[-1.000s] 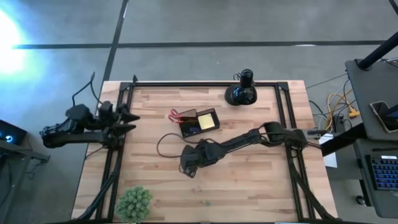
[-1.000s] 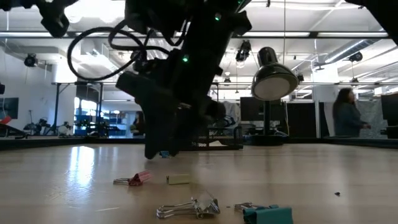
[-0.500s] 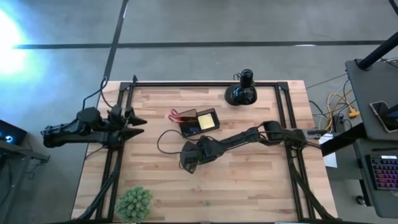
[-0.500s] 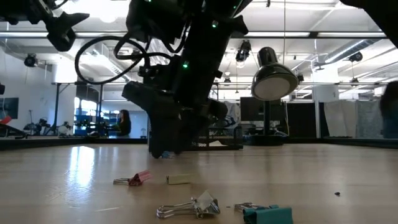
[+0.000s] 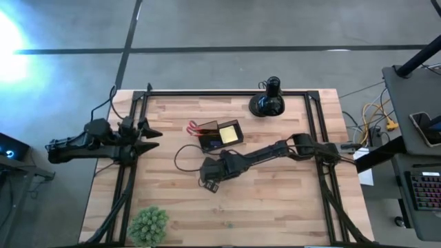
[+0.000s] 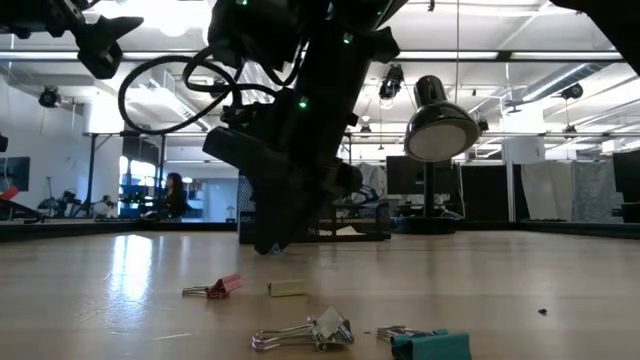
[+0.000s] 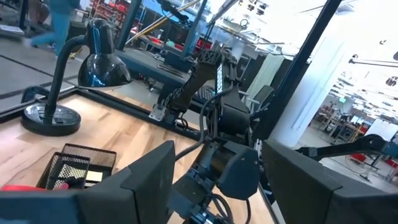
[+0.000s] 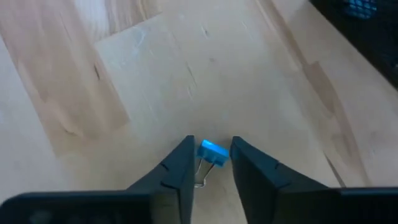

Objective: Pick and place office supplies into organizer
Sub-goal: Put the top blue clip into the black organizer

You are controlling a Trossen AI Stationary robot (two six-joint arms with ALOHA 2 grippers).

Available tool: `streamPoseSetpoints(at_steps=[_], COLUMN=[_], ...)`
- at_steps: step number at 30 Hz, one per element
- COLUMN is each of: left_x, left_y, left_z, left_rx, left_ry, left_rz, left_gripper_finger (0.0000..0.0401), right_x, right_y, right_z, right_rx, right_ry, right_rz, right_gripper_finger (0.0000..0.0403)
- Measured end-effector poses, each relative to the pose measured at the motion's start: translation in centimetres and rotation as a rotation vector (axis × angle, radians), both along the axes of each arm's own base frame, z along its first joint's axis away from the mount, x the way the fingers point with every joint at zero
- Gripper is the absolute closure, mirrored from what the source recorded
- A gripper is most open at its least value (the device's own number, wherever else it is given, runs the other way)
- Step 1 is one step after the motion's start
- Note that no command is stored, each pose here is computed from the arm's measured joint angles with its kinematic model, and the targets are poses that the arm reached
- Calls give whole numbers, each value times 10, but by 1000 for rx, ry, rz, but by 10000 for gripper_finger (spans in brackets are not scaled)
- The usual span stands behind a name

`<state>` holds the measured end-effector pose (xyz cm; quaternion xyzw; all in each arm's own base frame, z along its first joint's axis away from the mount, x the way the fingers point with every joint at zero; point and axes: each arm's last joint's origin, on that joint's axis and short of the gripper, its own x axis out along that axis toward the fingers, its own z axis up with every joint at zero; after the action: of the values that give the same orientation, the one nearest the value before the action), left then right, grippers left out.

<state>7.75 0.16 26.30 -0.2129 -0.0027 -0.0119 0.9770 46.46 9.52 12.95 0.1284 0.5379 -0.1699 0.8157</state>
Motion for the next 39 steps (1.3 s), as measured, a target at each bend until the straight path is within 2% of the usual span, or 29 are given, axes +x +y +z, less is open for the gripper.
streamPoseSetpoints(at_steps=[7,12,18,21,24,30,35,39], left_x=[0,0,0,0,0,1,0,0], left_y=[0,0,0,0,0,0,0,0], left_z=[0,0,0,0,0,0,0,0], left_rx=[0,2,25,25,26,24,19,18], left_ry=[1,2,2,4,2,5,2,3], left_rz=[0,0,0,0,0,0,0,1], left_gripper_finger=[173,173,173,173,173,173,173,173], right_x=[-2,-5,-7,-8,-7,0,4,6], right_y=[4,5,-1,-13,-33,-72,-85,-92], right_z=[1,15,59,84,96,71,57,47], right_rx=[23,31,15,-49,-85,-106,-121,-119], right_ry=[1,-3,-179,-299,-334,-267,-209,-182], right_rz=[-42,-173,-423,-536,-583,-581,-533,-545], right_gripper_finger=[348,356,357,357,357,355,354,346])
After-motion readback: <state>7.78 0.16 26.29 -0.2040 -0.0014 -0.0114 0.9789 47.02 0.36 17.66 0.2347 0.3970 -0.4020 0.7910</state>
